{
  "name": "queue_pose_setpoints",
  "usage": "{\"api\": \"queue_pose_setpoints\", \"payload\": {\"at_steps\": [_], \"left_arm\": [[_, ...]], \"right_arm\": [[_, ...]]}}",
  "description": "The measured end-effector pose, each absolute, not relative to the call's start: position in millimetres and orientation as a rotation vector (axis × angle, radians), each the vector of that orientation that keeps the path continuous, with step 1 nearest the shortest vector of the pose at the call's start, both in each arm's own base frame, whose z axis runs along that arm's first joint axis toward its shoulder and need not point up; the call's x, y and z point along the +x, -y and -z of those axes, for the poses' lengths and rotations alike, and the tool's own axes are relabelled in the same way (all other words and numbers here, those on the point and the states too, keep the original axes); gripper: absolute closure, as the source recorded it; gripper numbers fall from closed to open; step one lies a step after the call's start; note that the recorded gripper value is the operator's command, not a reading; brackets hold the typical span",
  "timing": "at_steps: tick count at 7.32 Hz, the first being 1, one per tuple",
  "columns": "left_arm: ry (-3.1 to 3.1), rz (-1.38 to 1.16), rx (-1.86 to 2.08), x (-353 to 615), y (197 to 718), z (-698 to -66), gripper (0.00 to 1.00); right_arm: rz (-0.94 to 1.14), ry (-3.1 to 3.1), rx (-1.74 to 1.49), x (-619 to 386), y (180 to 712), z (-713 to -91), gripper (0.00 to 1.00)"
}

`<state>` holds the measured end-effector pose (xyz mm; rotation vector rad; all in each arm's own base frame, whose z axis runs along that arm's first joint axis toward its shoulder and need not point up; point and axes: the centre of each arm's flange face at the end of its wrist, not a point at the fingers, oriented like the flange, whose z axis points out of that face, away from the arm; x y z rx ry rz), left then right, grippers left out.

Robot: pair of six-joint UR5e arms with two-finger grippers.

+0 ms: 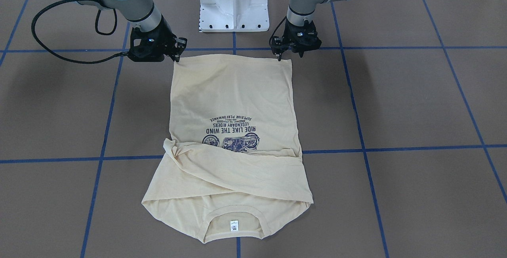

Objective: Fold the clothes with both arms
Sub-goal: 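Hold both hem corners firmly with the left and right grippers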

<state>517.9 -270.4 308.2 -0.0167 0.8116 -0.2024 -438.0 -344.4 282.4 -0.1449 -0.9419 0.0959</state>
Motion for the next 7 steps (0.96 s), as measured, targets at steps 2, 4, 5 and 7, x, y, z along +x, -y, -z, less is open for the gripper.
{"api": "queue_pose_setpoints", "payload": {"at_steps": [2,4,5,7], "left_arm": [[-0.798,0.197,-0.022,523.1,267.8,-313.9,0.21],[-0.783,0.190,-0.029,531.2,264.4,-320.5,0.43],[-0.780,0.187,-0.031,533.9,263.1,-321.5,0.64],[-0.789,0.185,-0.030,533.4,262.4,-316.1,0.93]], "right_arm": [[-0.096,0.942,-0.144,-437.5,344.9,-282.4,1.00],[-0.097,0.941,-0.144,-437.6,345.3,-282.9,1.00],[-0.097,0.941,-0.144,-437.6,345.3,-283.0,1.00],[-0.099,0.941,-0.144,-436.7,346.4,-283.0,1.00]]}}
